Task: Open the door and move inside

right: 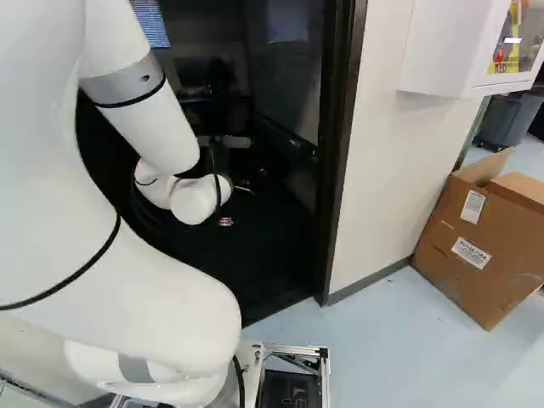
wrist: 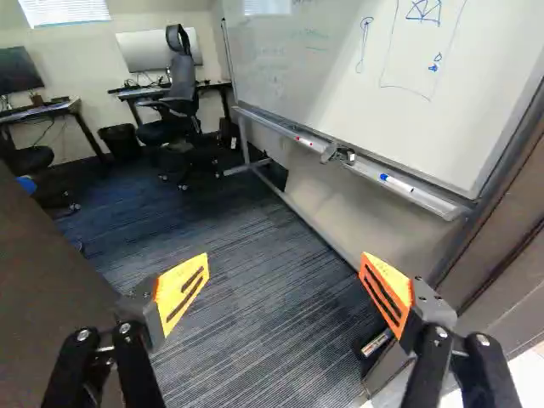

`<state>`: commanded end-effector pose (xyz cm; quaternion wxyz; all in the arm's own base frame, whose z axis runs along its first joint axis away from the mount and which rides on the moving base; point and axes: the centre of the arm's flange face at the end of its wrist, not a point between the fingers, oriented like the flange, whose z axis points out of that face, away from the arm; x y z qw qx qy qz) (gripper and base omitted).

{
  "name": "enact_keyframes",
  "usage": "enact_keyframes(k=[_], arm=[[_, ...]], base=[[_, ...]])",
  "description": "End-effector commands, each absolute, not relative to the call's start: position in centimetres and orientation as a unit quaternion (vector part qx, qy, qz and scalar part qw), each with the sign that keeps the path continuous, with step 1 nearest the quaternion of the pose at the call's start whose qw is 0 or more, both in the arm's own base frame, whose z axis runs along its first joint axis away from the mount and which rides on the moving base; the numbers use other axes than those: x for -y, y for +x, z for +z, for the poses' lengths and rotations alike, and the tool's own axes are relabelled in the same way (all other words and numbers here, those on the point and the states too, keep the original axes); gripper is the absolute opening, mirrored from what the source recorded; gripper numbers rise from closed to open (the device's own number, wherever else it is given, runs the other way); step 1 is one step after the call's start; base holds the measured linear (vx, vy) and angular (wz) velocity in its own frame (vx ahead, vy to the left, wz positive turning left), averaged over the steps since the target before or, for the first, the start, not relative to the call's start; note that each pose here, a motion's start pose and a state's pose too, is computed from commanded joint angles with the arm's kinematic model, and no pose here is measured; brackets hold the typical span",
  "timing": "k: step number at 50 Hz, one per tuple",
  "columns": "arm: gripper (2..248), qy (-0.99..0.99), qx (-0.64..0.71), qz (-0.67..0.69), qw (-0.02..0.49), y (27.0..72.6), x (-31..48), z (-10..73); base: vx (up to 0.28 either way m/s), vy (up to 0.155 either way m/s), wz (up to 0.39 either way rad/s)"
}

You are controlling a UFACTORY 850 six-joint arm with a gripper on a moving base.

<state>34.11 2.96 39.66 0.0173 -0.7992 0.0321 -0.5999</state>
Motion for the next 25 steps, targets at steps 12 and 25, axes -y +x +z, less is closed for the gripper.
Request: enact_keyframes(k=[12,25], arm=[[247,-0.799,-0.04,-0.6,0.012,34.03,-2.28,39.65],[247,-0.799,-0.04,-0.6,0.011,34.02,-2.25,39.65]], base=[[0.0,0.0,0.0],[0.0,0.0,0.0]])
